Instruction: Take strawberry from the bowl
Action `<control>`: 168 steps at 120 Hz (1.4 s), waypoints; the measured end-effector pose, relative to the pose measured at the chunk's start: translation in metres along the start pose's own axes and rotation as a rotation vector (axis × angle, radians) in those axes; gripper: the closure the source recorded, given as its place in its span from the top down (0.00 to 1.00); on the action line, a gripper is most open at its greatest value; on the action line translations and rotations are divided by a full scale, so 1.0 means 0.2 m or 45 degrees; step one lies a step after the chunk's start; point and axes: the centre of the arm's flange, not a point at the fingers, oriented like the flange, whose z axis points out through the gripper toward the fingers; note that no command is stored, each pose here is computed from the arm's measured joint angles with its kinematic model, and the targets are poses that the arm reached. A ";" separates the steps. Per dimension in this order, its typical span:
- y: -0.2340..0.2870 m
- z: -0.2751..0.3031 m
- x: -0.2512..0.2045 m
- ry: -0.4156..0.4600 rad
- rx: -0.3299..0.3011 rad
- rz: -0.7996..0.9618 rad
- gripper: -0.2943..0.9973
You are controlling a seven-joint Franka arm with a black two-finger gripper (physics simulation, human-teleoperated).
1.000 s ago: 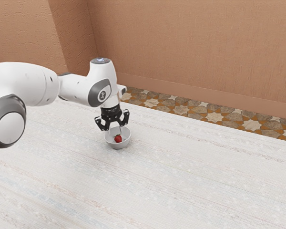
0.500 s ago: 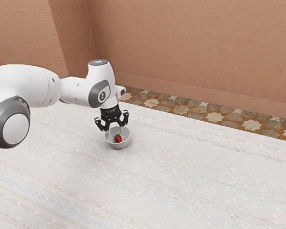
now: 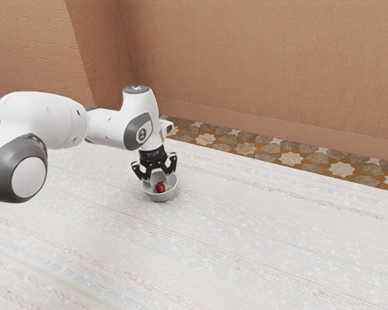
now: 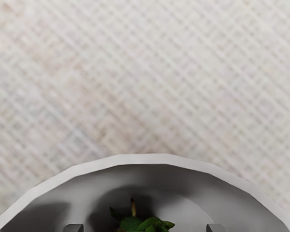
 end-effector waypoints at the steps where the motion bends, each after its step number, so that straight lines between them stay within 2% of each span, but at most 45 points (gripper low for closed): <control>1: 0.00 0.00 0.00 0.000 0.000 0.001 0.46; 58: 0.00 0.06 0.00 -0.012 -0.017 0.017 0.47; 83: 0.00 0.05 0.00 -0.007 -0.023 0.026 0.39; 109: 0.00 0.05 0.00 -0.014 -0.031 0.020 0.37; 135: 0.01 0.05 0.00 -0.029 -0.050 -0.011 0.29; 168: 0.00 -0.04 0.00 -0.013 -0.065 -0.034 0.25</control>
